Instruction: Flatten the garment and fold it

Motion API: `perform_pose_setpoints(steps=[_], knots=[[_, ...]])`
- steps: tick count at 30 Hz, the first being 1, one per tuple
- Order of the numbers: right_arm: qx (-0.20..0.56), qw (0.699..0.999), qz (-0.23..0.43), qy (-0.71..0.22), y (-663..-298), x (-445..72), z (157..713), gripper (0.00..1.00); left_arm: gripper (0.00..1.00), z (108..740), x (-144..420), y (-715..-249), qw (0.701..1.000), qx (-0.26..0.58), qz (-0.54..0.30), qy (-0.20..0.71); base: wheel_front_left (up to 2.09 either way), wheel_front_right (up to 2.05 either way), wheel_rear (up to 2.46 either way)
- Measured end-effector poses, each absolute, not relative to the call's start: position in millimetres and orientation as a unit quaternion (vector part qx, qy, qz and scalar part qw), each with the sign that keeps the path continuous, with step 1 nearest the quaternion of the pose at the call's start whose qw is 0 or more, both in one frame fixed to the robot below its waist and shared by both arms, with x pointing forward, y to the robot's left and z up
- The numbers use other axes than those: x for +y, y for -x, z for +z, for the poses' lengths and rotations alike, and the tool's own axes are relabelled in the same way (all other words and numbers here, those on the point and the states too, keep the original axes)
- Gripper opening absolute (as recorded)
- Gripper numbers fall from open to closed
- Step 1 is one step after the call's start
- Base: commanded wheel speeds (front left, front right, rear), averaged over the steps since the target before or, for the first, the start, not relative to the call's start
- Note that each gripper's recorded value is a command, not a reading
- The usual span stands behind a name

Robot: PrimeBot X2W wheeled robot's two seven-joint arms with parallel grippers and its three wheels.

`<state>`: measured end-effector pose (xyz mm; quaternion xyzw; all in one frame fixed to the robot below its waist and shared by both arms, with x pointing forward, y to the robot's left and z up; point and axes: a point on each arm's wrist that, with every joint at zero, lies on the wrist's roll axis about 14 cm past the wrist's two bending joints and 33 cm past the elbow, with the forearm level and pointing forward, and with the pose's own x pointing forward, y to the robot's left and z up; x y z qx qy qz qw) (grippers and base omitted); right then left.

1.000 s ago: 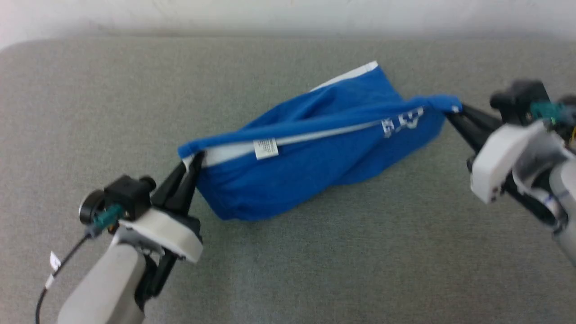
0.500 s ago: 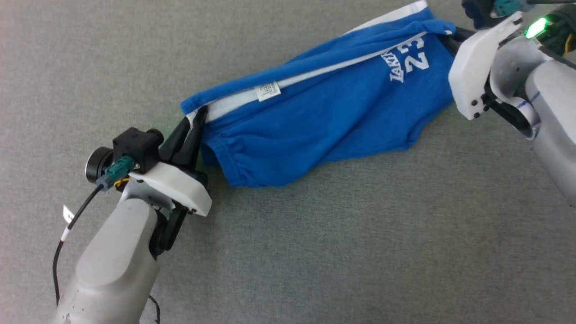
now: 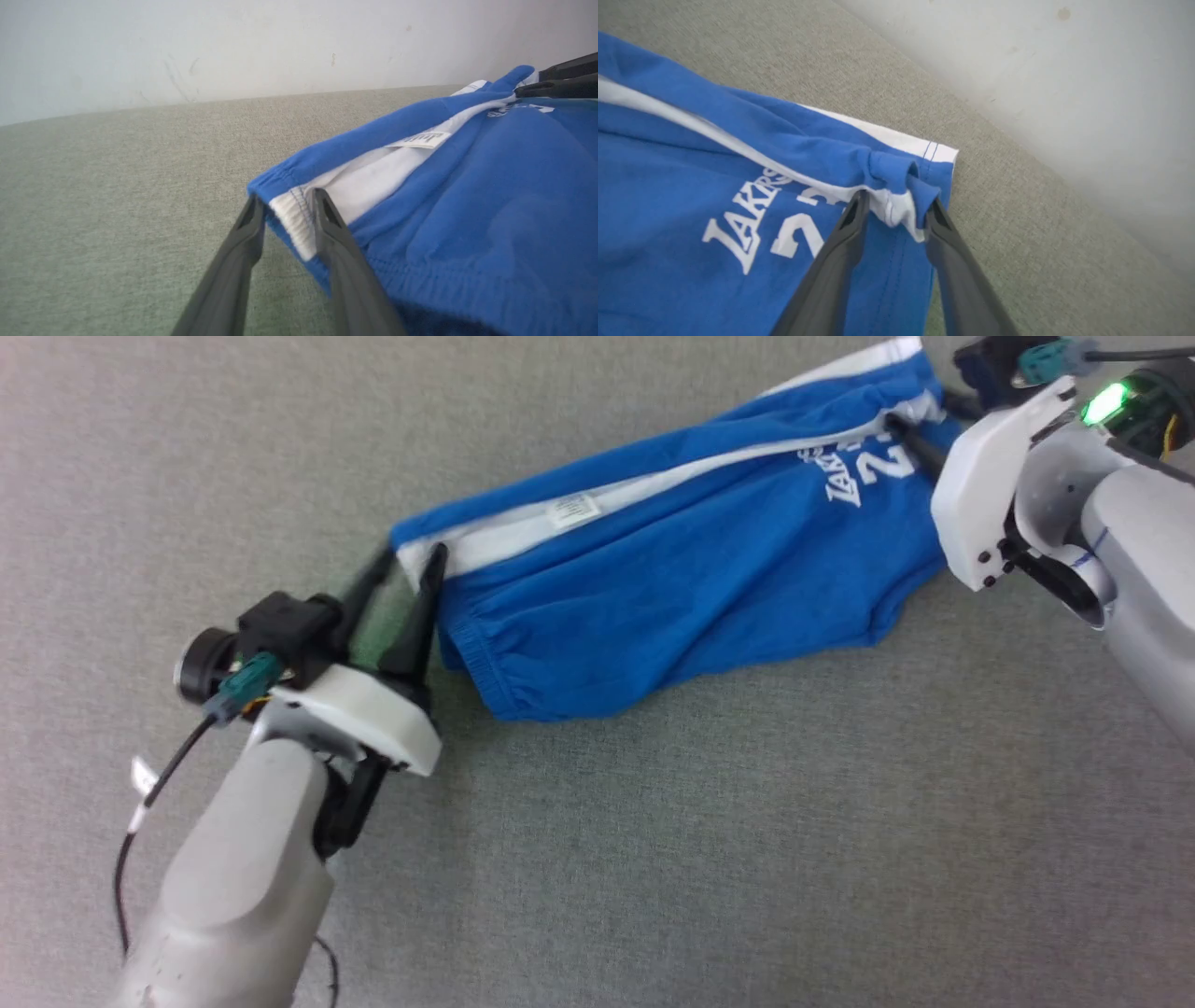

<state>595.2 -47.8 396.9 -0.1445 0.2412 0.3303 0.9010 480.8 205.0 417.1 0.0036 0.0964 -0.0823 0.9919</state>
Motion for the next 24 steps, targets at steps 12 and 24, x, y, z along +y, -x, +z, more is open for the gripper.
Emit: perform_pose_setpoints(steps=[12, 24], knots=[[0.231, 0.894, 0.331, 0.194, -582, -77, 489, 1.0, 1.0, 525, 211, -465, 0.994, -0.054, -0.066, -0.072, 0.0, 0.0, 0.0], [0.448, 0.814, 0.296, 0.223, -566, -111, 433, 1.0, 1.0, 549, 220, -449, 0.99, -0.104, 0.022, -0.093, 0.0, 0.0, 0.0]])
